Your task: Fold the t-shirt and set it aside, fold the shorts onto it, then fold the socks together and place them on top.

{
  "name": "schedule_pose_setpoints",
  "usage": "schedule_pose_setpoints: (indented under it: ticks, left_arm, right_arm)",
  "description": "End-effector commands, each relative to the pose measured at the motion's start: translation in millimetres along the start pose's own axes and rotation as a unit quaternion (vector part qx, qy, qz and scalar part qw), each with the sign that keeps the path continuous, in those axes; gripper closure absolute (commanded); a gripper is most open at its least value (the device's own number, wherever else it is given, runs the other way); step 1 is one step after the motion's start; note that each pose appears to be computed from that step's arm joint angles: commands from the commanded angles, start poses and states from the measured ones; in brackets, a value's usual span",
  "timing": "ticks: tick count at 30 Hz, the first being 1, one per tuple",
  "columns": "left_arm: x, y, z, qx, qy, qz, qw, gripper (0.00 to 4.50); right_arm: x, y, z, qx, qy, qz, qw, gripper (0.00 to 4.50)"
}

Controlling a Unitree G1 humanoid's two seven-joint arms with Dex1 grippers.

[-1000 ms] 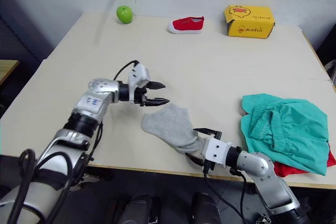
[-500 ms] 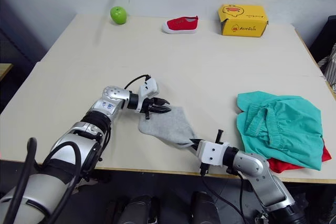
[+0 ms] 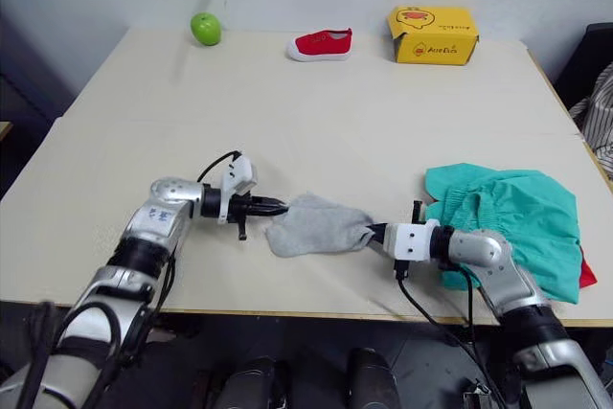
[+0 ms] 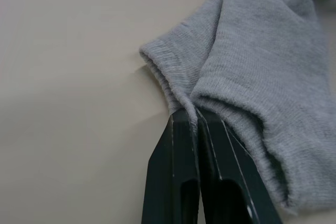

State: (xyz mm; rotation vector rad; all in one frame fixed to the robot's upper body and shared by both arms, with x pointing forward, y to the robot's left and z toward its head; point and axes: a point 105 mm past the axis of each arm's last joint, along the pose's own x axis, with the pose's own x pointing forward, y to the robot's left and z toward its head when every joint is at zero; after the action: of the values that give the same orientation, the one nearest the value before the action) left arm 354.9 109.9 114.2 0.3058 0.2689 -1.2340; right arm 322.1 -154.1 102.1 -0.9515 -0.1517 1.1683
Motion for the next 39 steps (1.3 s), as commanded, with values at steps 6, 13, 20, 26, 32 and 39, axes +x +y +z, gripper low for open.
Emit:
schedule_pose_setpoints:
  ticks: [6,13,20,26,32,39]
  left_arm:
    - [-19.6,-34.0,11.6,-0.042,-0.031,0.067,0.996,4.46]
    - [-32.1,-42.0,-5.5,-0.095,-0.014,0.117,0.989,4.46]
    - [-42.6,-44.6,-17.6,-0.123,0.001,0.13,0.984,3.52]
    - [-96.0,-59.1,-27.3,-0.125,0.016,0.114,0.986,1.66]
    - [-99.4,-95.6,-24.1,-0.167,0.036,0.043,0.984,1.66]
    - [-80.7,-92.9,-28.9,-0.182,0.05,0.078,0.979,1.66]
  right_arm:
    - [8.3,-11.0,-1.0,-0.037,-0.037,0.037,0.998,4.5]
    - [12.5,-9.7,1.3,-0.024,-0.061,0.066,0.996,4.5]
    - [4.3,-14.0,9.1,-0.03,-0.078,0.082,0.993,2.76]
    - [-34.2,-12.2,22.6,0.021,-0.085,0.124,0.988,1.0]
    - [-35.3,-22.7,35.4,0.306,-0.092,0.107,0.942,1.0]
    - [-0.5,-25.8,30.2,0.394,-0.038,0.076,0.915,1.0]
